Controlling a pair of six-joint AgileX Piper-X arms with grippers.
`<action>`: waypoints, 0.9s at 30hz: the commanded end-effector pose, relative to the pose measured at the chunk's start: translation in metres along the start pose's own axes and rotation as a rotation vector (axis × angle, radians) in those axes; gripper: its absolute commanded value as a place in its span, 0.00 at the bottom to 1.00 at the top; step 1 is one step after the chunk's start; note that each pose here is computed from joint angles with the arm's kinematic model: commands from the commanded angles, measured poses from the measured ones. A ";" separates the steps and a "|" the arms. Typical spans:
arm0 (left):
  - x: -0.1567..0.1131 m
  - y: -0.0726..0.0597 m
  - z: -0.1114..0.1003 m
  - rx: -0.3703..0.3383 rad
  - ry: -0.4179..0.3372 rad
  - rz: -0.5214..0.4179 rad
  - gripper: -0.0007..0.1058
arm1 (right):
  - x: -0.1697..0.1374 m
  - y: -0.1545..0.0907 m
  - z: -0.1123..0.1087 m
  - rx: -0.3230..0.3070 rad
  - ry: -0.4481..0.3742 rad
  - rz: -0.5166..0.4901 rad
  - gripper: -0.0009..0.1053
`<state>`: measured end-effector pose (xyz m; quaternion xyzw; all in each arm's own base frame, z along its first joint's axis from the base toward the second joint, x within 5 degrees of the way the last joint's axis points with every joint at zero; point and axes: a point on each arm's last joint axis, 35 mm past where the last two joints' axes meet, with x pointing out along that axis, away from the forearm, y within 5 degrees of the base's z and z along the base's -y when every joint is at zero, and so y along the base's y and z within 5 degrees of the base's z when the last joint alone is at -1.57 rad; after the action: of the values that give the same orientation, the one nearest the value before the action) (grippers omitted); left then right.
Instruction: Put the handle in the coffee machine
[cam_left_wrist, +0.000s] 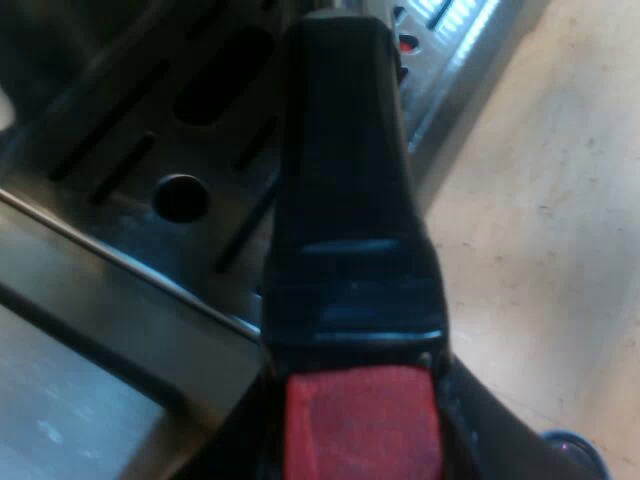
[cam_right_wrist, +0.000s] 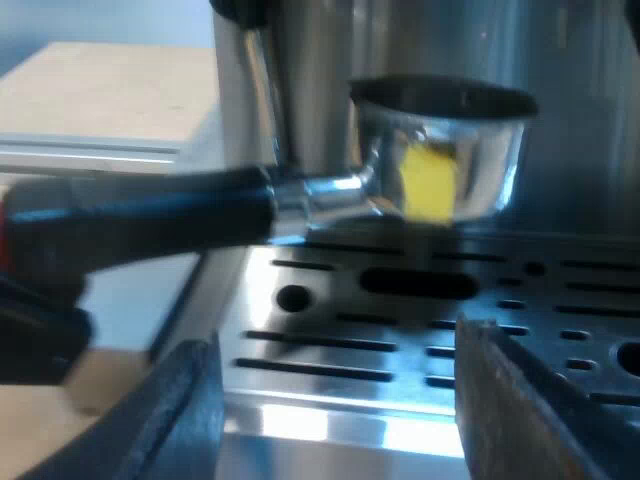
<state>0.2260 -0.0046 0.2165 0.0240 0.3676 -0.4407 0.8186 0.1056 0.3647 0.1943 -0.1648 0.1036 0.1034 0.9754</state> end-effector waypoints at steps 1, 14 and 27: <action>-0.002 0.004 0.012 0.033 -0.058 -0.028 0.01 | 0.011 -0.002 -0.001 0.009 -0.008 -0.067 0.51; 0.004 0.017 0.019 0.044 -0.068 -0.024 0.01 | 0.038 -0.014 0.009 0.022 -0.022 -0.066 0.51; -0.003 0.019 0.033 0.065 -0.082 -0.013 0.01 | 0.040 -0.015 0.012 0.005 -0.032 -0.058 0.51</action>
<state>0.2557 -0.0020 0.2271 0.0351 0.3469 -0.4412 0.8269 0.1469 0.3617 0.1974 -0.1614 0.0868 0.0800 0.9798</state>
